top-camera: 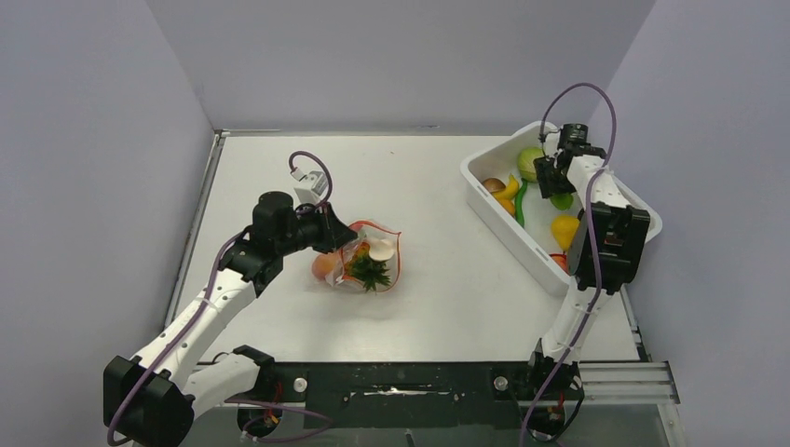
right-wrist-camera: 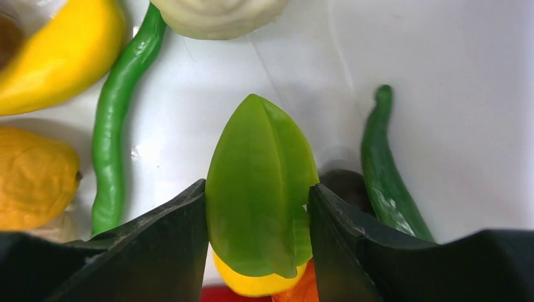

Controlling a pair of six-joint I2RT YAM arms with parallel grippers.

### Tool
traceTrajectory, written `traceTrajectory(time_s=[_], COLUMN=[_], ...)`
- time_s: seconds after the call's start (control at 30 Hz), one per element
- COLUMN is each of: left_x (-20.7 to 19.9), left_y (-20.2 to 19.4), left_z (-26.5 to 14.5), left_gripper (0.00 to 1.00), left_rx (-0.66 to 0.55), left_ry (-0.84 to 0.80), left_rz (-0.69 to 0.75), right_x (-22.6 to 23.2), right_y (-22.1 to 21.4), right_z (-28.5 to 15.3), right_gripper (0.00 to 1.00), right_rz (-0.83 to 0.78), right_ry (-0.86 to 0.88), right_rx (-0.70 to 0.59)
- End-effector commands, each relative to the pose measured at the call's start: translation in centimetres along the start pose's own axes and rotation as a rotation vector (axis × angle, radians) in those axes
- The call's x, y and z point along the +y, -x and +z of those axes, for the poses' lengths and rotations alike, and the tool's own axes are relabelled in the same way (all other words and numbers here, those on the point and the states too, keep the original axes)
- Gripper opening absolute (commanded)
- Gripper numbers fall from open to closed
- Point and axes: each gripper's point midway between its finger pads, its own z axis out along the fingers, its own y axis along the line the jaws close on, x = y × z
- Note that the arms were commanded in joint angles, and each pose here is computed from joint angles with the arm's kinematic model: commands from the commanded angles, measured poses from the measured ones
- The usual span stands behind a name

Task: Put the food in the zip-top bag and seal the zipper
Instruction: Pick up the fake fruit from the bin.

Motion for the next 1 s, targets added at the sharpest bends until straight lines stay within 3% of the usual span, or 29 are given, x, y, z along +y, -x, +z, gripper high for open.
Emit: traceTrajectory(time_s=[0.0,0.23,0.47,0.73,0.97], left_x=[-0.9,-2.5,-4.4,-6.0,-5.4], left_y=[2.7,4.0,5.8,8.2,8.3], left_z=[-0.4,-0.7,-0.3,-0.4,0.3], left_gripper=[0.0,0.0,0.0,0.0,0.0], left_rx=[-0.099,-0.132,-0.139,-0.182,-0.204], left_ry=[-0.018,-0.073,-0.151,-0.201,-0.193], left_rz=[-0.005,-0.044,-0.08,-0.13,-0.217], right_x=[-2.7,-1.9,3.7,8.6,14.7], right_y=[3.8,3.9,5.2,6.9,6.7], right_z=[-5.9,-9.5,-13.4,-21.7,-28.0], right_gripper=[0.44,0.43,0.44,0.44,0.44], right_rz=[0.086,0.129,0.114,0.102,-0.006], right_ry=[-0.094,-0.122,0.034,0.243,0.45], right_rx=[-0.192,-0.237,-0.337,-0.625,-0.827])
